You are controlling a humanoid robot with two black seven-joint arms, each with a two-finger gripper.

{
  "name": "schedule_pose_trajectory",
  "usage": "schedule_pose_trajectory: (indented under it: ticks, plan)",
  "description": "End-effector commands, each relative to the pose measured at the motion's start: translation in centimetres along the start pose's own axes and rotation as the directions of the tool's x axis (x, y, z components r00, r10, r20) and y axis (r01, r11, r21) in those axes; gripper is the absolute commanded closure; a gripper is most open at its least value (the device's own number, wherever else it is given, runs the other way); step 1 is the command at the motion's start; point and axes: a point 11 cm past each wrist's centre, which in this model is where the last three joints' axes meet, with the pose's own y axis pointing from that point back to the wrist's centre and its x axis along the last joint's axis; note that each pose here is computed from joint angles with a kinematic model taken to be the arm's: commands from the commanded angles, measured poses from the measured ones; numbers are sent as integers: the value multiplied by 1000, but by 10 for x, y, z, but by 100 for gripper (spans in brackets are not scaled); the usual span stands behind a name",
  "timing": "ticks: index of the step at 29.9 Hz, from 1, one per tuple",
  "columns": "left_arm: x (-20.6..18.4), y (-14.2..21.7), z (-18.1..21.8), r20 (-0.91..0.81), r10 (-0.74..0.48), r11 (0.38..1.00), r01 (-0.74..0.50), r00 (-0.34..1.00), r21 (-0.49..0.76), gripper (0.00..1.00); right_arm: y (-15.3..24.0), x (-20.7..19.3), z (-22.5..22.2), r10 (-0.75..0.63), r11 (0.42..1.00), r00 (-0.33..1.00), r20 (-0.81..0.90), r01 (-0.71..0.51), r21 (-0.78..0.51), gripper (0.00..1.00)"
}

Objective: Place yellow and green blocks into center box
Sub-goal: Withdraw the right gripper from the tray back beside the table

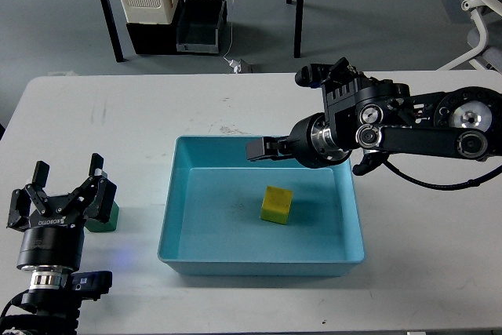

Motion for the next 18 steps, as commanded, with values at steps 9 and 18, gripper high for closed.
schedule_pose_trajectory:
  ticks: [9,18]
  plan:
    - [2,-1,-1,-1,4,1000,-4,1000,3,0,65,68,35,109,961,890,442,-207,182,0]
    - [3,-2,-1,-2,5,1000,-5,1000,3,0,90,104,76,-191,788,494,848,-437,433,0]
